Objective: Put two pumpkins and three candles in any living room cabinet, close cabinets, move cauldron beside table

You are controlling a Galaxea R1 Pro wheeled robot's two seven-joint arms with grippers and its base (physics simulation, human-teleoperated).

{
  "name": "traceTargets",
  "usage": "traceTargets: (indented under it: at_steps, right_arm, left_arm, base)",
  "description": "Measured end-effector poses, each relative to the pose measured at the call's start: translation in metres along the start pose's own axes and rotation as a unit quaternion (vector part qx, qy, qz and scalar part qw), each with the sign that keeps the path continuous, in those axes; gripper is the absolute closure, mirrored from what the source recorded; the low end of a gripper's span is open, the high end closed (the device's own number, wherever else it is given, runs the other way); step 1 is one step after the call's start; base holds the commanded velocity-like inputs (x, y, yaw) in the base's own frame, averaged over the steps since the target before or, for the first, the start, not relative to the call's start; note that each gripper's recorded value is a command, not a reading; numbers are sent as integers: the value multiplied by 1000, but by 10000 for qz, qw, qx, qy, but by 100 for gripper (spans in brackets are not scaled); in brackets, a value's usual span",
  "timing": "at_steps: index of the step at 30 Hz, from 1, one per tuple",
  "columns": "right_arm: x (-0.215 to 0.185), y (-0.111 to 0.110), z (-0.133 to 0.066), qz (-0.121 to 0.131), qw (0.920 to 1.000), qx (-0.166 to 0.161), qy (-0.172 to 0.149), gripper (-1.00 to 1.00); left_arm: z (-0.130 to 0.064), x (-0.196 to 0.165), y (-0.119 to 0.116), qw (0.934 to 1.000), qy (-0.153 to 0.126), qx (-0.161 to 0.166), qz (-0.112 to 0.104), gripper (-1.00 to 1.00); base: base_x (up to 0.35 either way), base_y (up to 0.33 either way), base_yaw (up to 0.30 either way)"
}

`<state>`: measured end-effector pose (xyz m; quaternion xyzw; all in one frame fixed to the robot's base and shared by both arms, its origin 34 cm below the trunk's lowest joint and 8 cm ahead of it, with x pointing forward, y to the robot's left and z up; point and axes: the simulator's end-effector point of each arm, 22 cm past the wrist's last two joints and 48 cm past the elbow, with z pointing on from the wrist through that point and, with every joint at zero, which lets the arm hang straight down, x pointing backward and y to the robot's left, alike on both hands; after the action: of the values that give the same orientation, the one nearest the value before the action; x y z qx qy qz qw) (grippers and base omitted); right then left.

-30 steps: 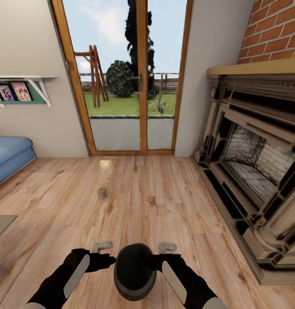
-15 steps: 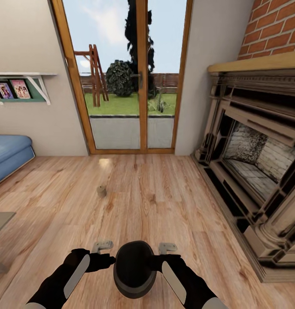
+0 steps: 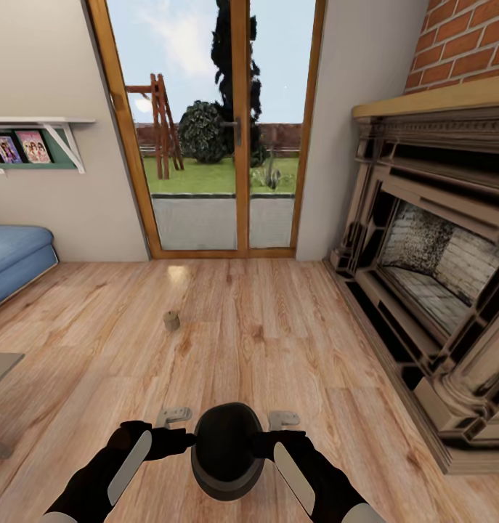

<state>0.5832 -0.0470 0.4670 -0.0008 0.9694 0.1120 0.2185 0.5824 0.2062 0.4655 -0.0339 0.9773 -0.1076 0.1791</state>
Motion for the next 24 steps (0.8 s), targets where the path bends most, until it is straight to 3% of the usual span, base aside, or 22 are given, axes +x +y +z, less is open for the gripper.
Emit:
traceTargets:
  at_steps: [24]
  right_arm:
    - [31, -10, 40, -8, 10000, -6, 3, -100]
  left_arm:
    - [42, 25, 9, 10000, -18, 45, -17, -100]
  base:
    - [0, 0, 0]
